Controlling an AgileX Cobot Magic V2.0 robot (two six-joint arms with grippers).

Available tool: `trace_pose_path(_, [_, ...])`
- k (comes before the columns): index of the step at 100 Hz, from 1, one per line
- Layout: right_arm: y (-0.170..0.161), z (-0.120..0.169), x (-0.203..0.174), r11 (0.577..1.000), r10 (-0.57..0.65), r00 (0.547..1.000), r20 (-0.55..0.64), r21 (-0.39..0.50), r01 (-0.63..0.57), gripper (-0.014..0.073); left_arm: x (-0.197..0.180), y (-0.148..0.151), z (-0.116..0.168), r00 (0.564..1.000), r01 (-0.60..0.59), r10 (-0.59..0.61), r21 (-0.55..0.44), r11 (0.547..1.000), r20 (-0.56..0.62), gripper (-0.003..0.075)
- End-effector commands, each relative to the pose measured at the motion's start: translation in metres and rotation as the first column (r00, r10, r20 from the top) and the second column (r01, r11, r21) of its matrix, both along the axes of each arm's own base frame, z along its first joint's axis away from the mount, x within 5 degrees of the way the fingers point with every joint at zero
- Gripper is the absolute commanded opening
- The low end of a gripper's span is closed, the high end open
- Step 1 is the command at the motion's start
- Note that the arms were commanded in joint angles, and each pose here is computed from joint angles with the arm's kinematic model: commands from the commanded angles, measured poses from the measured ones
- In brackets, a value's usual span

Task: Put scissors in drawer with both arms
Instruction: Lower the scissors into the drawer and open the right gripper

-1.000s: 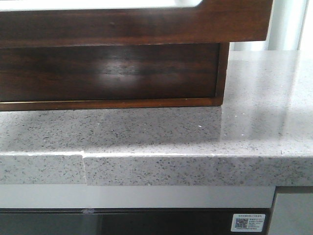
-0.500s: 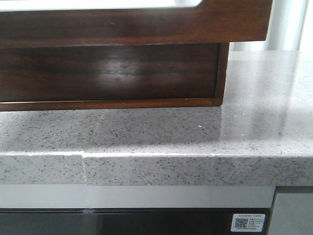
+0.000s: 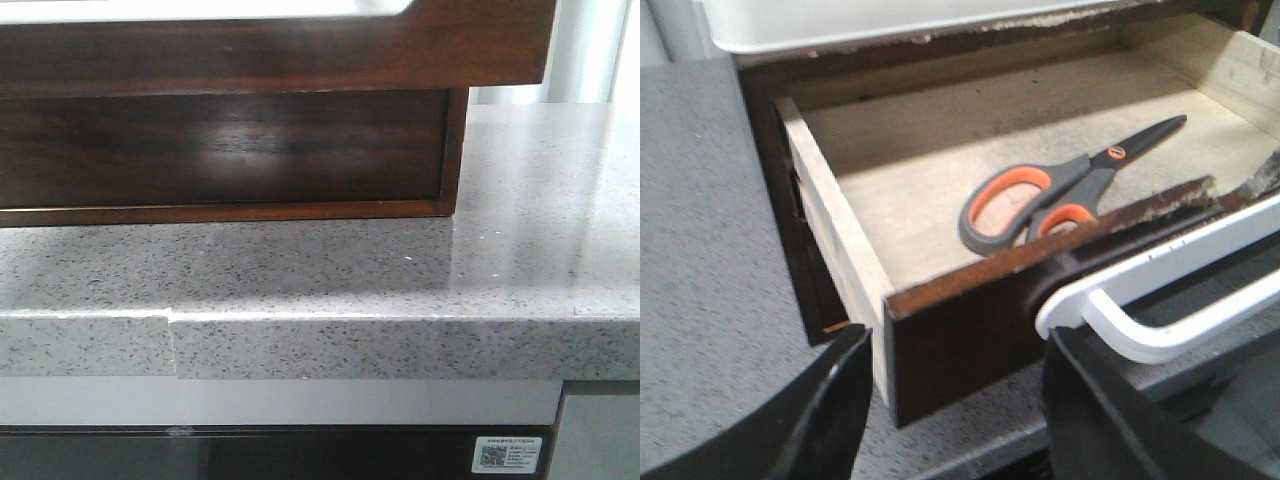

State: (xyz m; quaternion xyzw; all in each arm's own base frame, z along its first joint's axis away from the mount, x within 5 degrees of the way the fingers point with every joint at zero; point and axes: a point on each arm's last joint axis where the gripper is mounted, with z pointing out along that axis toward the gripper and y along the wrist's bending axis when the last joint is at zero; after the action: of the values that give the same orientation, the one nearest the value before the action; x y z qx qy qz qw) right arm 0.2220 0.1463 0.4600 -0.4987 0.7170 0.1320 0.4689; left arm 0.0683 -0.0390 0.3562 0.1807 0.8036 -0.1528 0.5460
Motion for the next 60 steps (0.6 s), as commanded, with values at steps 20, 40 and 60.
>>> trace_pose_path(20, [-0.044, 0.026, -0.057, 0.975, -0.166, 0.981, -0.101, 0.133, 0.179, 0.0201, 0.008, -0.012, -0.007, 0.994, 0.094, -0.088, -0.086, 0.992, 0.072, 0.0367])
trace_pose_path(40, [-0.057, 0.000, -0.076, 0.958, -0.219, 0.967, -0.133, 0.161, 0.239, 0.0201, 0.009, -0.012, -0.006, 0.991, 0.101, -0.093, -0.076, 0.992, 0.096, 0.0367])
trace_pose_path(60, [-0.063, -0.024, -0.091, 0.951, -0.234, 0.961, -0.147, 0.170, 0.257, 0.0199, 0.010, -0.011, -0.004, 0.990, 0.085, -0.075, -0.083, 0.993, 0.118, 0.0367])
